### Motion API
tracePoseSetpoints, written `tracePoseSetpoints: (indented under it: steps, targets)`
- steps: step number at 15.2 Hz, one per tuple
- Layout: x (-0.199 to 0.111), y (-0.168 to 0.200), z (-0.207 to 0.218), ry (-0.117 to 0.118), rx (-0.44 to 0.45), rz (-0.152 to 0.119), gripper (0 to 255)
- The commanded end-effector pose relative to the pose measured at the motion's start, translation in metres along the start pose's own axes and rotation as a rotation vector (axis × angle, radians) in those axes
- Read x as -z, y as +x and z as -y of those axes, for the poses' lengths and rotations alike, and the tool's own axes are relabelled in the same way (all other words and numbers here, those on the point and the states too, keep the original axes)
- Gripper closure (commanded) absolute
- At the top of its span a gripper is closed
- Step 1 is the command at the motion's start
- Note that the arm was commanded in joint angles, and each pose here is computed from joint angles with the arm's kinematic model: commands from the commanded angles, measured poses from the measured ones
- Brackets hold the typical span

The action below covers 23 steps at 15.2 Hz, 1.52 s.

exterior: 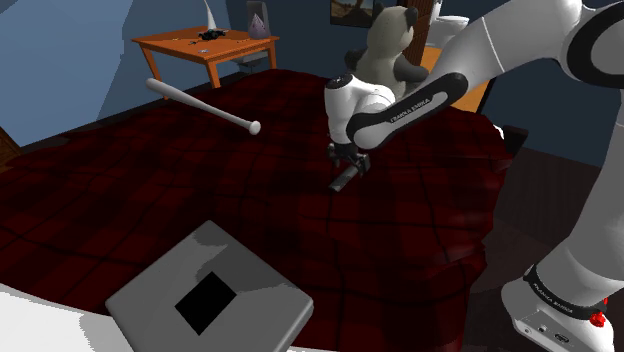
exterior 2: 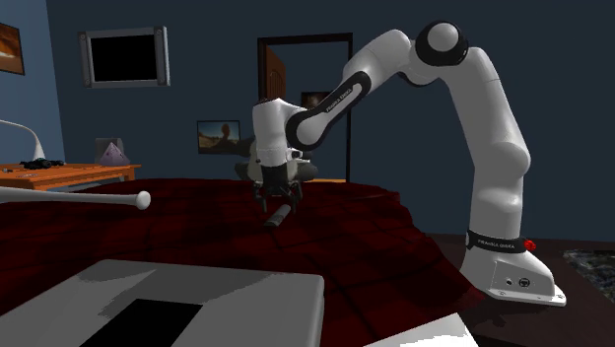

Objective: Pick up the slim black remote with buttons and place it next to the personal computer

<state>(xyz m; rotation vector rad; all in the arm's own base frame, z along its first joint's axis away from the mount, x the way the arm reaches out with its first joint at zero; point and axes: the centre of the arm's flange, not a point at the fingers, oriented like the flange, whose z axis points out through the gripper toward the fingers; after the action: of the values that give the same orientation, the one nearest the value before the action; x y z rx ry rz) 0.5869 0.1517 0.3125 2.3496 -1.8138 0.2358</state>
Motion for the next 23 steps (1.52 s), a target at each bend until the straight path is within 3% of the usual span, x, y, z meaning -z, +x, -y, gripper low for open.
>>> tracePoseSetpoints:
  steps: [1, 8, 9, 17, 23]
  targets:
    - [-0.005, 0.001, 0.000, 0.001, 0.000, 0.000, 0]
    - [-0.005, 0.001, 0.000, 0.000, 0.000, 0.000, 0]
    - [-0.005, 0.001, 0.000, 0.000, 0.000, 0.000, 255]
    - [-0.007, -0.005, -0.002, 0.001, 0.000, 0.000, 255]
    - [0.021, 0.007, -0.001, 0.001, 0.000, 0.000, 255]
